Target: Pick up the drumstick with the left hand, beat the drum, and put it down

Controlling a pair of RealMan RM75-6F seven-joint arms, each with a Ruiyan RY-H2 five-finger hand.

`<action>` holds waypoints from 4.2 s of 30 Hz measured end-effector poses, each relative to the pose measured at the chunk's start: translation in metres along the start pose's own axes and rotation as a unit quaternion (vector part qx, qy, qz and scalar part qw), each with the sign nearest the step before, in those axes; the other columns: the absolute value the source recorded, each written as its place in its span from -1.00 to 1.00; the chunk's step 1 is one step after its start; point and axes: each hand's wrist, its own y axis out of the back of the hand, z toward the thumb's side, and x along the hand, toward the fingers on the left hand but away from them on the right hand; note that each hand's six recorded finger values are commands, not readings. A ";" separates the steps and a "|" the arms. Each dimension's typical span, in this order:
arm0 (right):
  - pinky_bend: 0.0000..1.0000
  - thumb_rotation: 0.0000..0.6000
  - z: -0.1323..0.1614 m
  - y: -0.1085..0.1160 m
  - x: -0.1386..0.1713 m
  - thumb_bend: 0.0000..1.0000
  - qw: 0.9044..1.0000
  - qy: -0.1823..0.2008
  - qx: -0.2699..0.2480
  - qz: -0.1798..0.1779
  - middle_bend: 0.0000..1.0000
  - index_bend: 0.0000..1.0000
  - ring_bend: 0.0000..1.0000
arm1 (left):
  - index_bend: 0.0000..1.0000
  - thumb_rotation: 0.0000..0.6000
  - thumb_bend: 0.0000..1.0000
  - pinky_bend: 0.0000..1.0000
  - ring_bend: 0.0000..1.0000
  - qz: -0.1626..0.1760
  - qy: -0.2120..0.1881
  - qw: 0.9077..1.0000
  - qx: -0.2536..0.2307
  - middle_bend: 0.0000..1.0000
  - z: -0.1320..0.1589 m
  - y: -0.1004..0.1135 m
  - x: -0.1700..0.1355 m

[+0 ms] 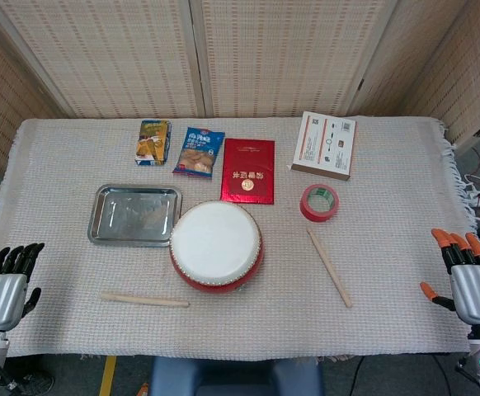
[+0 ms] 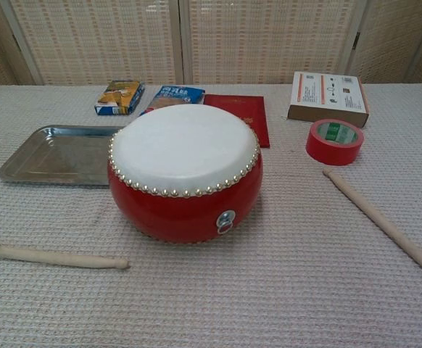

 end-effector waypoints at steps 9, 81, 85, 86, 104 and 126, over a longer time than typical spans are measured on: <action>-0.98 1.00 0.000 0.005 0.003 -0.59 1.000 0.002 -0.003 -0.010 -0.81 -1.00 -1.00 | -0.76 1.00 -0.37 -0.85 -0.80 0.007 -0.011 1.000 -0.005 -0.76 0.005 0.000 0.002; -1.00 1.00 -0.017 0.011 0.020 -0.59 0.999 0.006 -0.022 -0.034 -0.81 -1.00 -1.00 | -0.06 1.00 -0.36 -0.99 -1.00 -0.156 -0.159 0.973 -0.068 -0.81 0.179 -0.109 0.017; -1.00 1.00 -0.019 0.011 0.021 -0.59 0.999 0.004 -0.024 -0.034 -0.81 -1.00 -1.00 | -0.05 1.00 -0.34 -0.99 -1.00 -0.161 -0.159 0.972 -0.069 -0.80 0.180 -0.111 0.017; -1.00 1.00 -0.019 0.011 0.021 -0.59 0.999 0.004 -0.024 -0.034 -0.81 -1.00 -1.00 | -0.05 1.00 -0.34 -0.99 -1.00 -0.163 -0.159 0.971 -0.069 -0.80 0.181 -0.111 0.017; -1.00 1.00 -0.024 0.009 0.021 -0.59 0.999 -0.003 -0.027 -0.030 -0.81 -1.00 -1.00 | 0.00 1.00 -0.32 -0.98 -1.00 -0.176 -0.162 0.966 -0.096 -0.75 0.192 -0.116 0.015; -1.00 1.00 -0.024 0.010 0.023 -0.59 0.999 -0.003 -0.027 -0.027 -0.81 -1.00 -1.00 | 0.15 1.00 -0.30 -0.95 -0.90 -0.176 -0.129 0.950 -0.225 -0.56 0.184 -0.107 0.008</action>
